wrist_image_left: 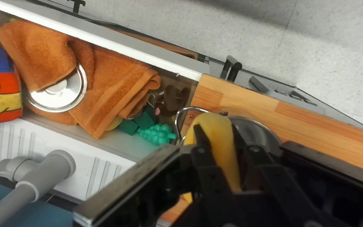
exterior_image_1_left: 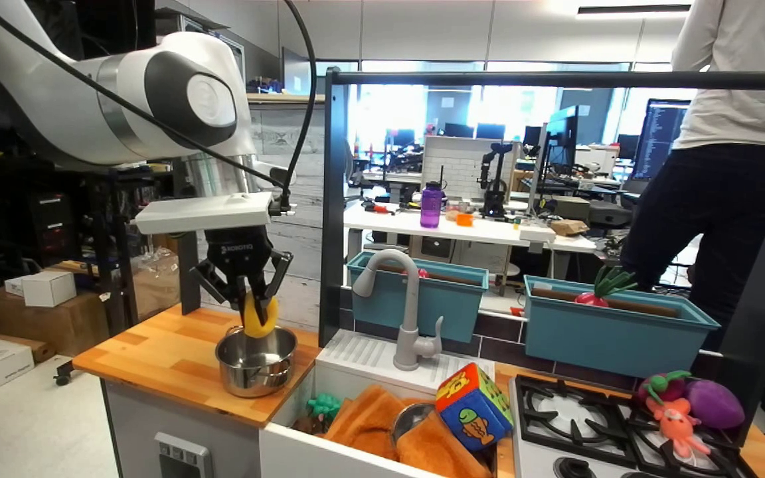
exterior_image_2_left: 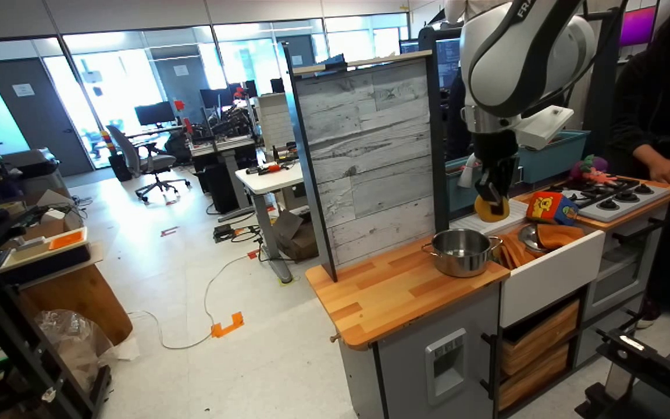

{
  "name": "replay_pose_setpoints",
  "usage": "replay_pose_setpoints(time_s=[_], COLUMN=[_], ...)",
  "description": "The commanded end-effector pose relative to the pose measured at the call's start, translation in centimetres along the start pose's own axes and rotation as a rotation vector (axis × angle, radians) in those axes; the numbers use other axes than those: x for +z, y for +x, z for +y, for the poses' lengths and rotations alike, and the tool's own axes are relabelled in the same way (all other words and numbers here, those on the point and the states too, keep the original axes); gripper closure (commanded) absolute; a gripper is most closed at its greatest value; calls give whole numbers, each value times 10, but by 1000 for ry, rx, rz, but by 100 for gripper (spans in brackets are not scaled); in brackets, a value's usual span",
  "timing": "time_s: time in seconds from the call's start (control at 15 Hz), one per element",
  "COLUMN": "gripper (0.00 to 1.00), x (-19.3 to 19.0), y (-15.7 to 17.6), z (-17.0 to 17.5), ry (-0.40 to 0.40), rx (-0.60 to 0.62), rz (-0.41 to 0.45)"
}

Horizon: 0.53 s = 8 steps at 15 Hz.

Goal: Put the orange plushy in the pot

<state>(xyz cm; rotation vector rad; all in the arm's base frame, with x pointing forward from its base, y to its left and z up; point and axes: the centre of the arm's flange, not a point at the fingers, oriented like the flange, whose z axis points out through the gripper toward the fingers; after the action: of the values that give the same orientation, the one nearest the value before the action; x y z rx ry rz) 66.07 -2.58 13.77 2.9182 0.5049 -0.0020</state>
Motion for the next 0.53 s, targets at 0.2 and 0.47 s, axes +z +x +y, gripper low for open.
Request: replay_pose_setpoints(time_s=[0.2, 0.47], gripper=[95, 95], x=[-2, 4], y=[16, 28], z=[0, 1], ry=[-7, -13], rx=[7, 2], rz=[15, 19])
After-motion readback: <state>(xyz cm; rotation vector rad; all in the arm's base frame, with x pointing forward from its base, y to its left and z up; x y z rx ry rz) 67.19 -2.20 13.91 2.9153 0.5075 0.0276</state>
